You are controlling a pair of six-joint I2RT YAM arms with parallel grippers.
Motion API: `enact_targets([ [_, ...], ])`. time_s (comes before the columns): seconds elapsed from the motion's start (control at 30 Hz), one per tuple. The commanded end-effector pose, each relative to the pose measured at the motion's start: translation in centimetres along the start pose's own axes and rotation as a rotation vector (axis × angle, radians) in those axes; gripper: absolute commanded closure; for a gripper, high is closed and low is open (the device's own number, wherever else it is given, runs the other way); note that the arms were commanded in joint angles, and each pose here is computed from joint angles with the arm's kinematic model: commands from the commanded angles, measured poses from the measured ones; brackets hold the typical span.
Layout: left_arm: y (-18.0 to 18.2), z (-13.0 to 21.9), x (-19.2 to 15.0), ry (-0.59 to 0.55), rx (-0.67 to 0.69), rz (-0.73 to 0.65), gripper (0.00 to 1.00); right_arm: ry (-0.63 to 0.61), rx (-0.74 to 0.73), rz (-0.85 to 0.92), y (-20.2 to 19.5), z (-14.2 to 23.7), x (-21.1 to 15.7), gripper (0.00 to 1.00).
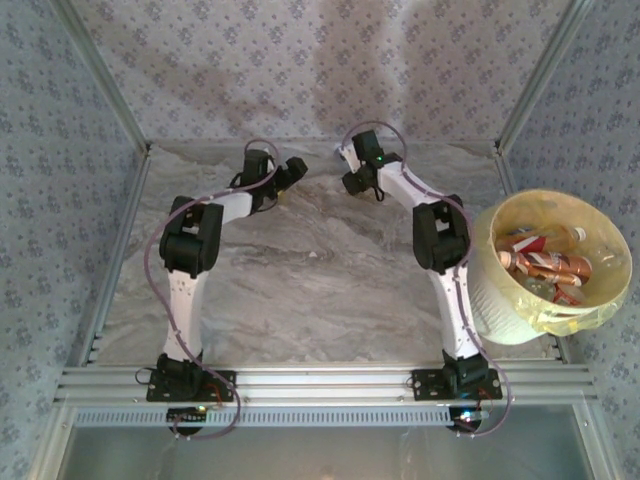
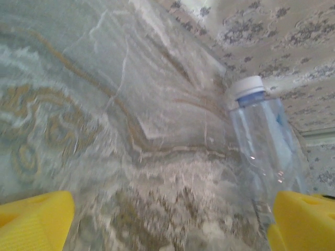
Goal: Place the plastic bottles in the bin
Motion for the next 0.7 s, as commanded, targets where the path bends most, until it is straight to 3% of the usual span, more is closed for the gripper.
enact_targets([
  [0.0, -2.5, 3.4, 1.6, -0.047, -0.075, 0.003, 0.02, -0.023, -0.017, -0.06, 1.3, 4.4, -0.8, 0.48],
  [0.37, -4.3, 11.1, -2.8, 0.013, -0.086, 0.004, 0.02, 0.149, -0.035, -0.141, 5.3, 13.0, -13.0, 0.46],
  [0.67, -4.0, 15.5, -5.6, 0.021, -0.005, -0.01, 0.02, 0.271, 0.093, -0.198, 7.5, 14.9, -20.7, 0.35],
])
Point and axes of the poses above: each hand's point on the last joint's axis, 136 mm out from that joint toward the fingers, its own z axis back along the fingers, its own y axis along the line the jaws close on, x = y × z, the point moved 7 cm from there along z, back along the fingers, and after that the axes turned 13 degrees about -z, right-handed, at the moved point
